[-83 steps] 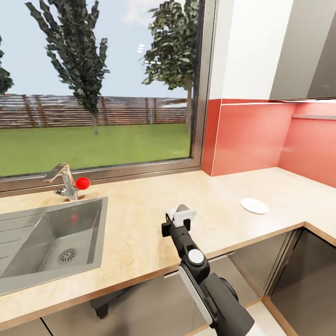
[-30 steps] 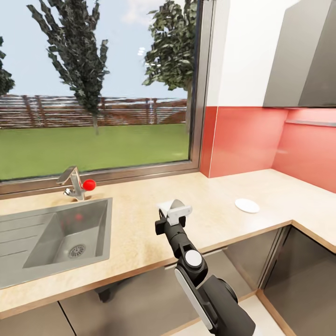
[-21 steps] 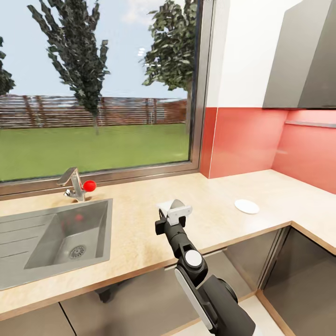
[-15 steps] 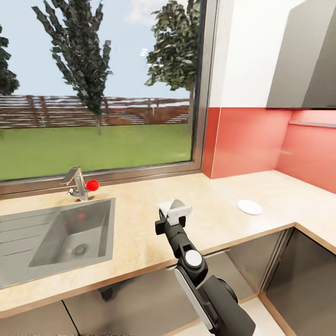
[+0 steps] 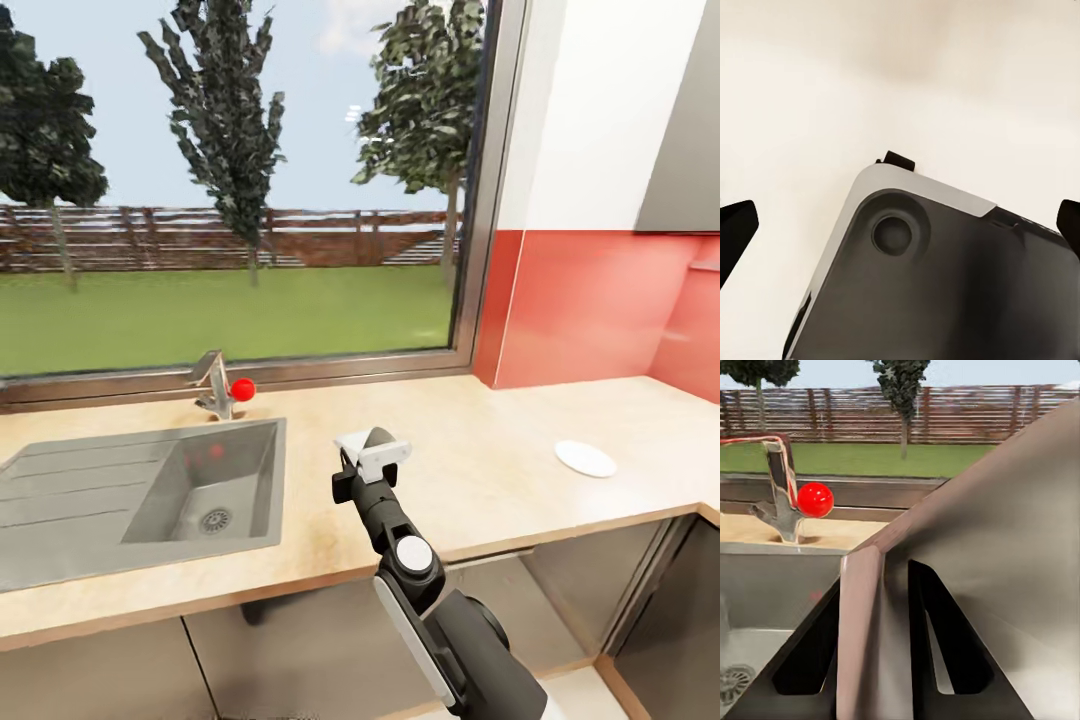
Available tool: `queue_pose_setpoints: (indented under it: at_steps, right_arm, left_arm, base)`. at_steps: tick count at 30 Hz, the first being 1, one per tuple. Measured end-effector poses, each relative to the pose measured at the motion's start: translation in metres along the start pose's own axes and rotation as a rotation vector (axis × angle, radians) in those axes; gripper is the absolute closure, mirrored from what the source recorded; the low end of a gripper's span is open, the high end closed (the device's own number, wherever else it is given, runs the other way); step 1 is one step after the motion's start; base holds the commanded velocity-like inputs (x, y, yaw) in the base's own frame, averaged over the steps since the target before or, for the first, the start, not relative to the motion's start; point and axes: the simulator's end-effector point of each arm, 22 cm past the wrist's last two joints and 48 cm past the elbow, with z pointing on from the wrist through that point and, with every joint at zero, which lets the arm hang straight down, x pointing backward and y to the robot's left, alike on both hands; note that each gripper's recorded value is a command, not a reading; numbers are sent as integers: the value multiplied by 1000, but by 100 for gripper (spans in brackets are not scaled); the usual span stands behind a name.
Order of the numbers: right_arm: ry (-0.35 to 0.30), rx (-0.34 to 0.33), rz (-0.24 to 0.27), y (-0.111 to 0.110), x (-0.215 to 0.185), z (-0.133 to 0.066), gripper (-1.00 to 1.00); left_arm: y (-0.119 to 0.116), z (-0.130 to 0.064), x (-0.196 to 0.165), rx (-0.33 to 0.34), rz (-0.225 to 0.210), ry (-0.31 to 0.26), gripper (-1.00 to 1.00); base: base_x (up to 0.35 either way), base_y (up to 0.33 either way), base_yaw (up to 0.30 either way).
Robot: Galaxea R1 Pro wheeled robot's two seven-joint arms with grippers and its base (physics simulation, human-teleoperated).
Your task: Set up a coffee station on the kitchen countertop: keep the coffee maker on the countertop, move the bottle of coffee from the kitchen shelf to the counter next to the coffee maker, place a paper coffee filter on top of the coffee maker, put the saucer next to the coffee maker with the coffee cup on the saucer, and place the electric kettle next to the coffee maker.
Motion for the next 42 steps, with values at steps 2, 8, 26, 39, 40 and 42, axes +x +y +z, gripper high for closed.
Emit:
queue_pose_setpoints:
  at_steps: [2,8,26,39,40,42]
  right_arm:
    - [0,0,0,0,0,0,100]
    - [0,-38,-15,18,2,-3,100]
    - [0,-54,-22,26,2,-4,100]
    - [0,-54,-22,26,2,-4,100]
    - [0,-54,-22,26,2,-4,100]
    - [0,-53,-22,26,2,-4,100]
  left_arm:
    - [0,0,0,0,1,0,-100]
    - [0,0,0,-1,0,0,-100]
    - [0,0,0,-1,-2,0,-100]
    - [0,0,0,-1,-2,0,-100]
    - [0,0,0,-1,-2,0,-100]
    - [0,0,0,-1,-2,0,-100]
  base:
    - [0,0,157]
    - [-160,111,174]
    - [-65,43,248]
    - [-219,179,153]
    - [-87,64,260]
    - [-50,37,264]
